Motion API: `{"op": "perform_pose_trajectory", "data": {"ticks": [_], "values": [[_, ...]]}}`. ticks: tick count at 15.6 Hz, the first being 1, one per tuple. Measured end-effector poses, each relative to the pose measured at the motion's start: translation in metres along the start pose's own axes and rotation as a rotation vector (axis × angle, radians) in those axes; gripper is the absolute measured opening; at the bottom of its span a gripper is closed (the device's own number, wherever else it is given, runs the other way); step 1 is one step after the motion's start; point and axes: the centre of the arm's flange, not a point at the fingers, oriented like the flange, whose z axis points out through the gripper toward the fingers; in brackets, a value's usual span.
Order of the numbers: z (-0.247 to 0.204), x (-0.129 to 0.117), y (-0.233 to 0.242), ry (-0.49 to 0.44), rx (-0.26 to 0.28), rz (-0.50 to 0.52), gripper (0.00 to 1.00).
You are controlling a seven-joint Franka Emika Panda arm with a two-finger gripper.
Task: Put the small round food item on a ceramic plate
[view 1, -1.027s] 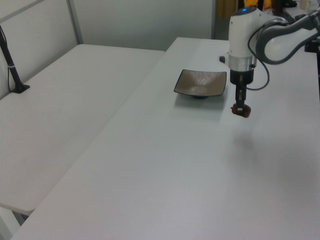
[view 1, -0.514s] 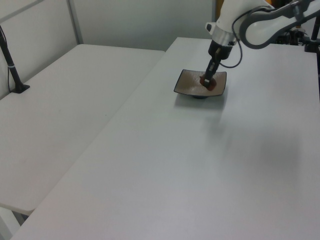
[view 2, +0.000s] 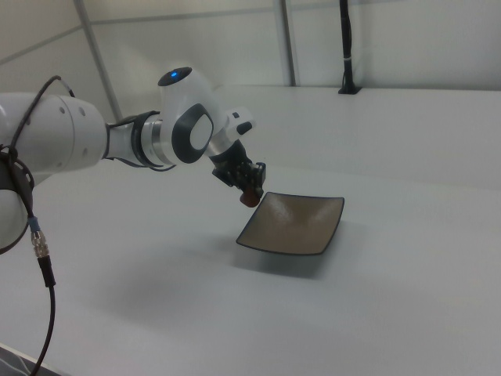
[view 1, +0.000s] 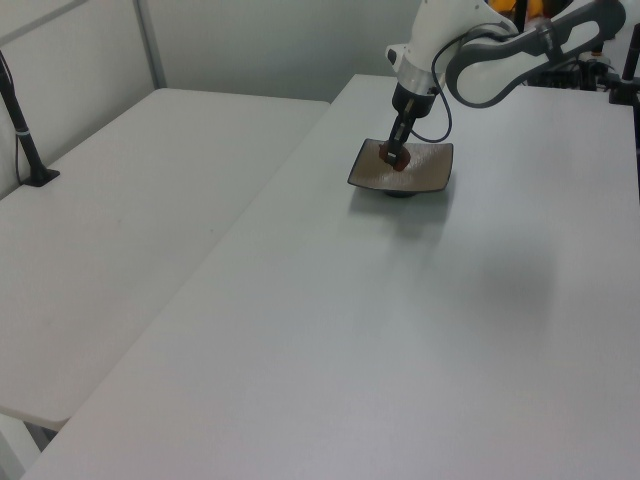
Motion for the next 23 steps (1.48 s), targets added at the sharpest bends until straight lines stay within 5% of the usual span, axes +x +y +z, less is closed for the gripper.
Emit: {"op": "perform_pose_trajectory", "data": {"ticks": [2,8,13,19,23], "values": [[0.008,0.000,0.006,-0.007,-0.039,-0.028,0.39],[0.015,0.008,0.015,0.000,-0.057,-0.024,0.98],[0.001,0.018,0.018,0.009,-0.062,0.125,1.00],[-0.027,0.002,0.000,-0.230,-0.002,0.195,1.00],[-0.065,-0.023,-0.011,-0.405,-0.004,0.143,1.00]]}}
